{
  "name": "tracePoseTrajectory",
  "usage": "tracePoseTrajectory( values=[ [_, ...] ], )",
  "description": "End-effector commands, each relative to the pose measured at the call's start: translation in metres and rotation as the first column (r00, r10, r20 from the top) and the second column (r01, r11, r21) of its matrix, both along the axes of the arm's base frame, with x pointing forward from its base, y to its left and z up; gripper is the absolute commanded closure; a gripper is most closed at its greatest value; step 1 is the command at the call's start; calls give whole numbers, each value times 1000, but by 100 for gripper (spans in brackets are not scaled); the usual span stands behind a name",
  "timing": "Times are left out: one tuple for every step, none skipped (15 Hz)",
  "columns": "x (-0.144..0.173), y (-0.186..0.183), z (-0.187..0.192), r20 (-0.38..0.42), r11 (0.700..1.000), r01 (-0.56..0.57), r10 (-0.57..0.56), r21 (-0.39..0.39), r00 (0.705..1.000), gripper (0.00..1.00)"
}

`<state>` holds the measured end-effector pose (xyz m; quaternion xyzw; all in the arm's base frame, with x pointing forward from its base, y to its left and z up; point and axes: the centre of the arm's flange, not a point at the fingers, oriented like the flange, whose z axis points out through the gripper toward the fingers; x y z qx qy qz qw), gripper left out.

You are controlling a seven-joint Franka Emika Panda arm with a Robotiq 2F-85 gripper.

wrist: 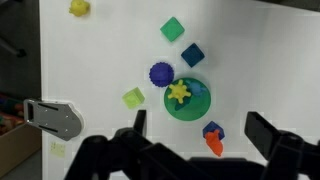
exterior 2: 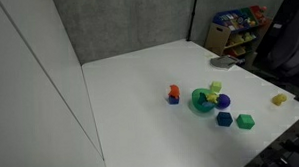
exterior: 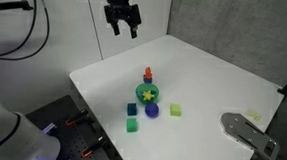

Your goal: Put the orange rubber toy in the light green block

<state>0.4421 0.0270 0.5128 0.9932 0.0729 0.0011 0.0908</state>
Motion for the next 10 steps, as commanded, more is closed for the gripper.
tracePoseTrajectory(
  values=[
    [20,12,0,22,1000,-1,0,22,1000,0],
    [25,15,-2,25,1000,-4,4,28,1000,0],
    [30,18,-4,29,999,-6,5,37,1000,0],
    [37,21,-6,29,999,-7,6,50,1000,0],
    [42,23,-8,30,998,-6,4,60,1000,0],
    [49,25,-11,26,997,-5,3,72,1000,0],
    [56,28,-14,21,997,-2,0,82,1000,0],
    [64,31,-17,19,996,4,-5,88,1000,0],
    [73,34,-20,16,995,7,-9,95,1000,0],
    [79,37,-23,15,995,11,-13,100,1000,0]
  ],
)
